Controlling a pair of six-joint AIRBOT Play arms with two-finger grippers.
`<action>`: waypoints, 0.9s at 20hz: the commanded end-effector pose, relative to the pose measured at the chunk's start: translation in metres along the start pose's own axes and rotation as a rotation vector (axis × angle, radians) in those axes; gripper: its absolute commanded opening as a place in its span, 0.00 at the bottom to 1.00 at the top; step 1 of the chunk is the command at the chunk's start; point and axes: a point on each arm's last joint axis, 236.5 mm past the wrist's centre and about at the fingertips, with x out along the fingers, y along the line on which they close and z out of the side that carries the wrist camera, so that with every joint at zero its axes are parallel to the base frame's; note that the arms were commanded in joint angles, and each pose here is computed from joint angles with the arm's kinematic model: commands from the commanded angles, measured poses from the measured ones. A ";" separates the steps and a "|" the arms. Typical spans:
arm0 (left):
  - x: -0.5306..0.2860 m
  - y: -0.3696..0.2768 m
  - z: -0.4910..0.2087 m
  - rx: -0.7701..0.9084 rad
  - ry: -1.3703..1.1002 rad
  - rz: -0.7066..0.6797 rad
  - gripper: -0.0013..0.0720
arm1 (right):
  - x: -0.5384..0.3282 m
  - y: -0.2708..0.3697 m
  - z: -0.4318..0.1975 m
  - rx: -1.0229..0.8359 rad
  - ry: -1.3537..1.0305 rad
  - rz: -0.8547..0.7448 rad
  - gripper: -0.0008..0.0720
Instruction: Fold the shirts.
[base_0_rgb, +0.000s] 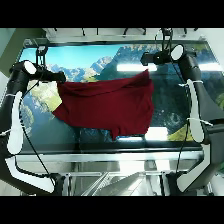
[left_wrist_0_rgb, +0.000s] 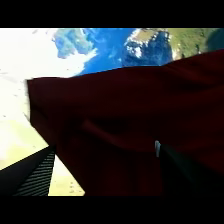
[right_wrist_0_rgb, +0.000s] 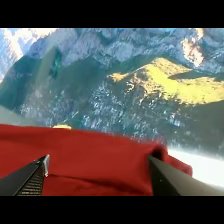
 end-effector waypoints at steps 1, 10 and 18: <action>-0.026 0.050 0.010 -0.045 0.004 0.137 0.96 | -0.022 -0.012 -0.016 0.032 0.093 -0.014 0.98; -0.007 0.090 -0.170 -0.444 0.510 -0.201 0.72 | -0.125 0.065 -0.069 0.148 0.354 0.306 0.98; 0.042 0.052 -0.198 -0.561 0.569 -0.551 0.72 | -0.135 0.085 -0.070 0.144 0.359 0.353 0.98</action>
